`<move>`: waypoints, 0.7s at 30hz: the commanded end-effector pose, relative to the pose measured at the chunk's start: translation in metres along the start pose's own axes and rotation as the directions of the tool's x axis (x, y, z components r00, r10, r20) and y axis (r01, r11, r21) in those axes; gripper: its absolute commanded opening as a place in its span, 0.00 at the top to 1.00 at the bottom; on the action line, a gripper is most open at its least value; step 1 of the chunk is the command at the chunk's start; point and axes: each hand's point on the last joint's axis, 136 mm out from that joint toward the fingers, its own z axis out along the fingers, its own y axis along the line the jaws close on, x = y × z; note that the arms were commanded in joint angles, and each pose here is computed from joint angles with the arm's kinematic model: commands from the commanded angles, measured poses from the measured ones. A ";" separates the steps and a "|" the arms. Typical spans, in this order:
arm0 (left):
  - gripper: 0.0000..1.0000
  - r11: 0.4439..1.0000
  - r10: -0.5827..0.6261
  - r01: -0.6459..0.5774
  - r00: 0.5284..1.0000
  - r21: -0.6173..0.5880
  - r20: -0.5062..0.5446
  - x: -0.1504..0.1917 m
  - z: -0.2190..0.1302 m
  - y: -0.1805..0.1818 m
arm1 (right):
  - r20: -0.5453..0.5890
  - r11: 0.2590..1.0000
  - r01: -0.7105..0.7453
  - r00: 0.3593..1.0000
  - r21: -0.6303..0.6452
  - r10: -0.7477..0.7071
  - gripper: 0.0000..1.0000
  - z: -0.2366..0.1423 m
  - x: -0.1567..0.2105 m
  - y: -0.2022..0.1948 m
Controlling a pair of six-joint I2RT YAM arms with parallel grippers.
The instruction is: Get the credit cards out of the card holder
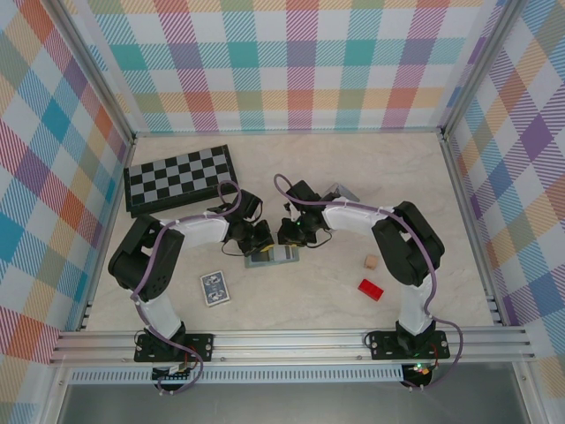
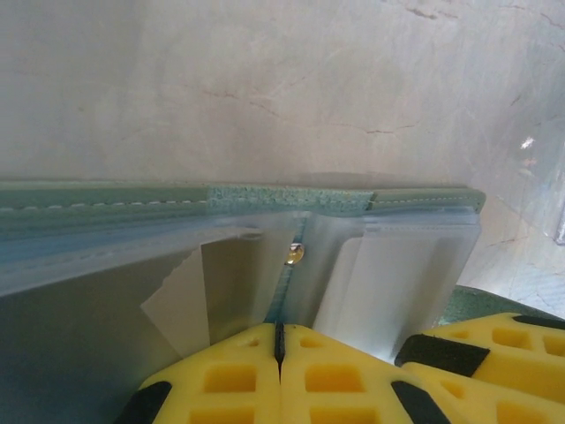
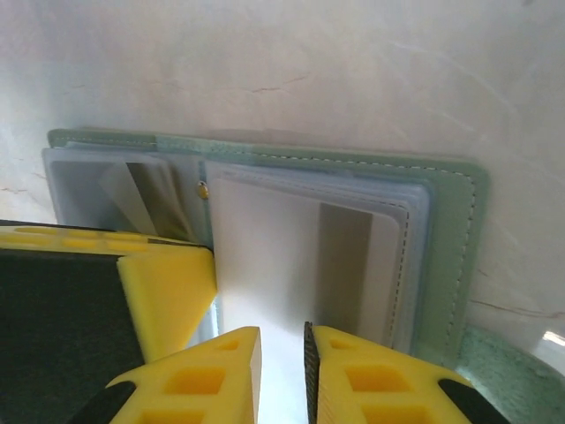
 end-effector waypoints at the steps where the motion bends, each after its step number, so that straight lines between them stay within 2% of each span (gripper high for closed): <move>1: 0.95 0.996 0.011 -0.008 0.999 -0.093 0.033 0.001 -0.017 0.014 | 0.013 0.998 0.021 1.000 -0.062 -0.021 0.79 -0.008 -0.005 0.015; 5: 0.94 0.996 0.036 -0.030 0.996 -0.085 0.075 -0.002 -0.034 0.009 | 0.045 0.998 0.022 0.999 -0.064 -0.020 0.79 -0.015 -0.007 0.016; 10: 0.93 0.998 0.054 -0.055 0.997 0.003 0.058 0.001 -0.032 -0.008 | 0.107 0.999 0.019 0.994 -0.043 -0.015 0.79 -0.025 -0.013 0.009; 21: 0.88 0.997 0.068 -0.067 0.998 -0.027 0.016 0.003 -0.012 -0.007 | 0.044 0.998 -0.042 0.998 0.055 0.040 0.79 -0.006 -0.005 -0.016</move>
